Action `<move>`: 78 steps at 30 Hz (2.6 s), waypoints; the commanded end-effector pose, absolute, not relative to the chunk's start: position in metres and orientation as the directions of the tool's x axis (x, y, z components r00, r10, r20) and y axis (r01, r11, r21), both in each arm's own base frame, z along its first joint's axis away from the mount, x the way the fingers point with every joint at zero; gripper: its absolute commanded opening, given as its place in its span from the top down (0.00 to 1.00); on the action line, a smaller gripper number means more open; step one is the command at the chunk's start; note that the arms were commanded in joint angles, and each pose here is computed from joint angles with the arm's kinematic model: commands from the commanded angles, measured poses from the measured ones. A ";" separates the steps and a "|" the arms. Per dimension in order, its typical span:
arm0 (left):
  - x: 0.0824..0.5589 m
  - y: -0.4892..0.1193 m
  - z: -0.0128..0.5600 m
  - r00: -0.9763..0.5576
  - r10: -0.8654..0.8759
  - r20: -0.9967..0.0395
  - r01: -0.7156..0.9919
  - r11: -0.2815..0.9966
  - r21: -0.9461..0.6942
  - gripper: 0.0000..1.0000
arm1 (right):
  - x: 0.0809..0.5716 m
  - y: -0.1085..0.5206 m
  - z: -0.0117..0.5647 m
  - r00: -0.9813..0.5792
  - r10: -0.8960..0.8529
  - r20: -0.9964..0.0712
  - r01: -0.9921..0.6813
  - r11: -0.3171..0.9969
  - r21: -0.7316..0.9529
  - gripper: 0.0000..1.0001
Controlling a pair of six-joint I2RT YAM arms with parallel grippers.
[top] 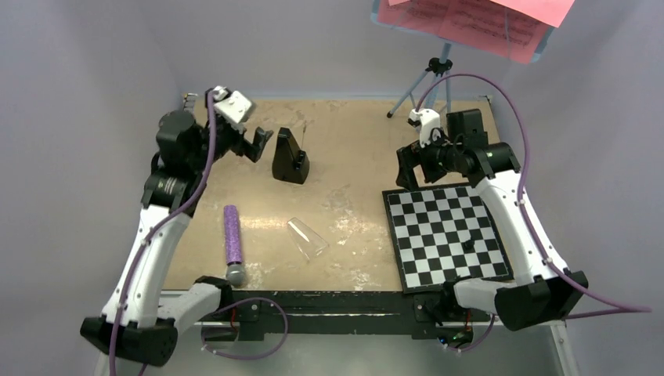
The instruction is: Pack up the instrument practice props
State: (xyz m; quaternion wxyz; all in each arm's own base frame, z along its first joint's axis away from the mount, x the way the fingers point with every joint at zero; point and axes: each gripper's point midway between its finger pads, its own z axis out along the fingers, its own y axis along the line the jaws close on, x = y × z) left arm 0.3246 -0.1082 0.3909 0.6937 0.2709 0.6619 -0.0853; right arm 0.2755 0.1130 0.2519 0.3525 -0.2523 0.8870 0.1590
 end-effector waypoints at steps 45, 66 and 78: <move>0.440 -0.157 0.205 0.238 0.767 -0.595 0.951 -0.059 0.304 0.35 | 0.273 0.173 0.263 -0.440 -0.479 -0.760 -0.841 0.516 0.162 0.02; 0.406 -0.184 0.196 0.262 0.689 -0.676 0.964 -0.158 0.213 1.00 | 0.279 0.182 0.260 -0.492 -0.450 -0.746 -0.827 0.509 0.238 0.02; 0.376 -0.227 0.267 0.192 0.512 -0.837 0.981 -0.083 0.174 1.00 | 0.273 0.184 0.261 -0.508 -0.459 -0.729 -0.830 0.488 0.271 0.02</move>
